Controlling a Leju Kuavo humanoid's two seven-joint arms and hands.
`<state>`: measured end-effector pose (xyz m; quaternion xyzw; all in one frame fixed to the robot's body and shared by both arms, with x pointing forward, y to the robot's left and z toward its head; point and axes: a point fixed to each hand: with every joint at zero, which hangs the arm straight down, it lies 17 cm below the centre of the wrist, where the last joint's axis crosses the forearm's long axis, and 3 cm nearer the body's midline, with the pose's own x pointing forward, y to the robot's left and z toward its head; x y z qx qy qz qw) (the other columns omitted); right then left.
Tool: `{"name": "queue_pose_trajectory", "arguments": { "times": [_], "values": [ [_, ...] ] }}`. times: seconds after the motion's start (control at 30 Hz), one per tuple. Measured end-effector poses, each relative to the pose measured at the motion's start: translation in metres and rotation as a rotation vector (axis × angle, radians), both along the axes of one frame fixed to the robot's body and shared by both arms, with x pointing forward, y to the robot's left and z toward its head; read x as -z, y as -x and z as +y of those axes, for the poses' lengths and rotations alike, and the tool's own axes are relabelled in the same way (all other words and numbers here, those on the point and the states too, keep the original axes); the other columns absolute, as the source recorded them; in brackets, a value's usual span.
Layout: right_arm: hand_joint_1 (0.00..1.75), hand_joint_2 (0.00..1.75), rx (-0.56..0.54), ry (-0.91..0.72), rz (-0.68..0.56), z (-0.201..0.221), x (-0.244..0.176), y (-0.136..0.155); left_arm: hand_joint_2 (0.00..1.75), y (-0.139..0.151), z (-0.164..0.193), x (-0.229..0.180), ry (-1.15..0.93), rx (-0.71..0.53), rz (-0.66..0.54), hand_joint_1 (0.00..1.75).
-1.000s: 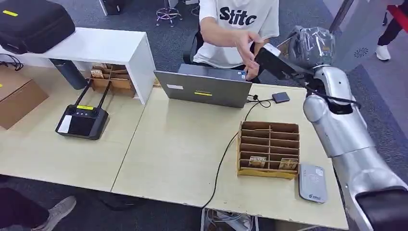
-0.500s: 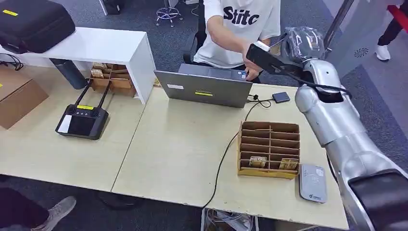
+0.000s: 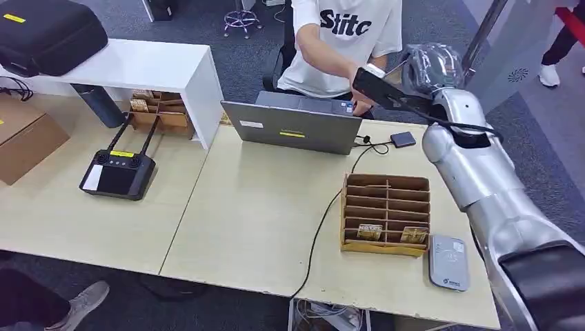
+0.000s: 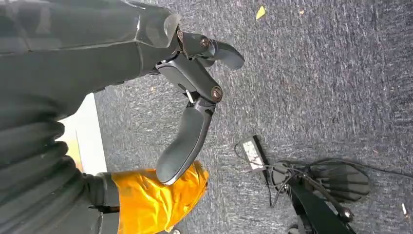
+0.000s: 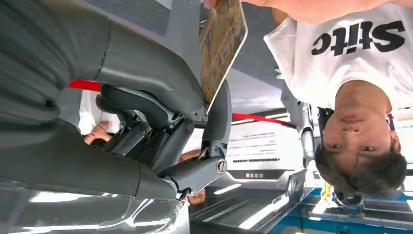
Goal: Pass the card to the sensor for recognition and then transmit it.
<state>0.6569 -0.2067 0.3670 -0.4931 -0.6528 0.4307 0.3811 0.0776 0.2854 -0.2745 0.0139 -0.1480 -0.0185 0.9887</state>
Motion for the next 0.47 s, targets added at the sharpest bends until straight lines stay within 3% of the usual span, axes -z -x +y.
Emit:
{"name": "queue_pose_trajectory", "arguments": {
  "times": [0.47],
  "values": [
    [0.00,1.75,-0.042,-0.049,-0.030,0.012,-0.012,0.006,1.75,0.008,-0.010,0.000,0.038,-0.011,0.016,0.00]
  ]
}}
